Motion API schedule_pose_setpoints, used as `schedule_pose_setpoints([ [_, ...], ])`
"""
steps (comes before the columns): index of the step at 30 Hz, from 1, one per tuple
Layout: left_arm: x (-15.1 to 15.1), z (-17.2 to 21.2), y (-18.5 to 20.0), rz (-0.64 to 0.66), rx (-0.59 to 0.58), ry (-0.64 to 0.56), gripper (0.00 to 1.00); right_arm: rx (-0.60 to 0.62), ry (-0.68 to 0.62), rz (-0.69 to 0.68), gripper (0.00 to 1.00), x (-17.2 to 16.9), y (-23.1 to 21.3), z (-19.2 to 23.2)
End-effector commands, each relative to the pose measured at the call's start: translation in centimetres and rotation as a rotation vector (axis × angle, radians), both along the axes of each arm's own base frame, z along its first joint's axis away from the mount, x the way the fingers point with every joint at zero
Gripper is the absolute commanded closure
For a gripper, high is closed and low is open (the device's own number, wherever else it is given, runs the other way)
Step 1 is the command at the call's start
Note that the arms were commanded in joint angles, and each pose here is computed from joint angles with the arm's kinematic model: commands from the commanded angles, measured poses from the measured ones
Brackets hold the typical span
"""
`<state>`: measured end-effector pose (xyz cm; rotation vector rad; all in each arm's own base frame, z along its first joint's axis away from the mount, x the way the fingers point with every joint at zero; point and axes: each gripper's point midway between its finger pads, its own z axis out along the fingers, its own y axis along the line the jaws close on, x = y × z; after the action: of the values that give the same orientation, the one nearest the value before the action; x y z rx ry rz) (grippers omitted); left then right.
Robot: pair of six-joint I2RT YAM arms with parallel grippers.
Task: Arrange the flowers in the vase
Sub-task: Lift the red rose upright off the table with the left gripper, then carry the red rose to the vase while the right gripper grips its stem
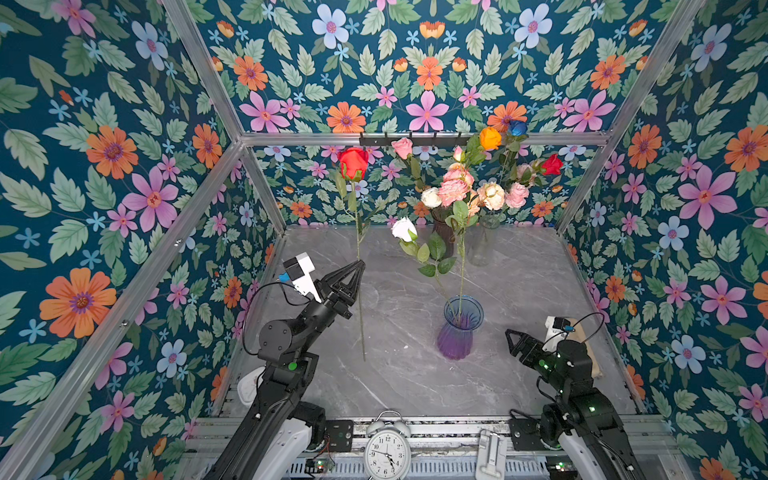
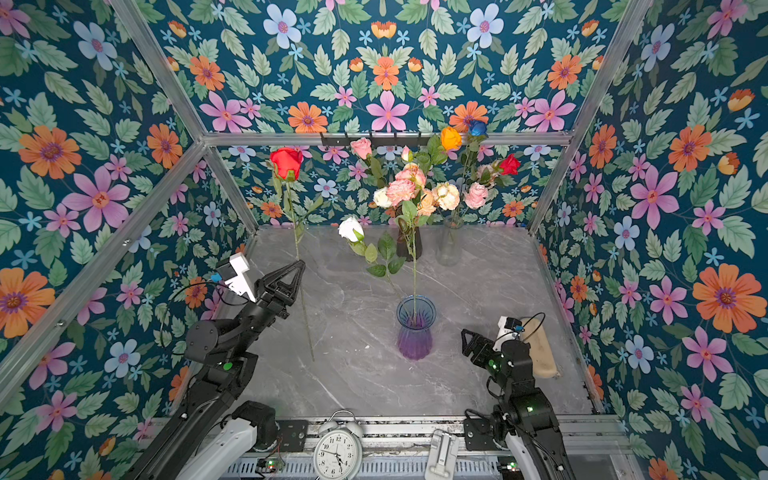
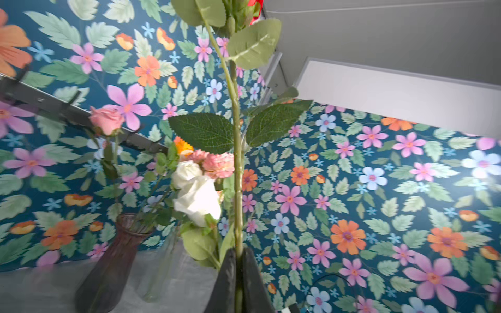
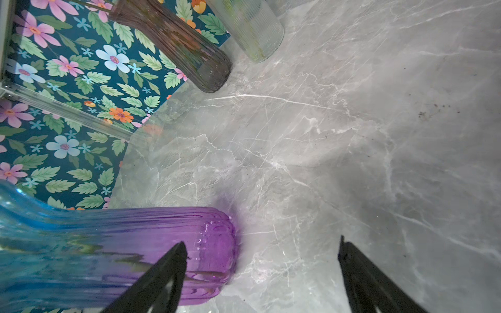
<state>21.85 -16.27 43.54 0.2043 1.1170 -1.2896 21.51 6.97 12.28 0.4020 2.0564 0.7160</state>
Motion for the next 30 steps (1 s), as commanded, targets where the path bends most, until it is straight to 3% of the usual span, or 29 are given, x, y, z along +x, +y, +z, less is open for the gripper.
schedule_pose_setpoints([
  [1, -3.4, 2.7, -0.7, -0.168, -0.065, -0.122, 0.93, 0.023, -0.122, 0.198, 0.13, -0.7, 2.9, 2.5],
  [6, -4.6, 3.1, -1.0, -0.199, -0.060, -0.153, 1.00, 0.059, -0.275, 0.297, 0.16, -2.7, 4.2, 8.1],
  [11, -6.0, 3.8, -2.0, -0.226, -0.031, -0.223, 1.00, 0.126, -0.394, 0.405, 0.18, -4.1, 5.8, 13.1],
  [19, -7.1, 2.2, -10.0, -0.347, 0.036, -0.223, 1.00, 0.288, -0.502, 0.730, 0.19, -6.5, 10.2, 21.7],
  [23, -8.0, 1.8, -13.9, -0.397, 0.067, -0.238, 1.00, 0.259, -0.530, 0.829, 0.22, -7.9, 12.8, 23.1],
  [30, -8.7, 1.9, -17.5, -0.522, -0.048, -0.234, 1.00, 0.187, -0.582, 1.006, 0.36, -11.0, 18.3, 23.2],
])
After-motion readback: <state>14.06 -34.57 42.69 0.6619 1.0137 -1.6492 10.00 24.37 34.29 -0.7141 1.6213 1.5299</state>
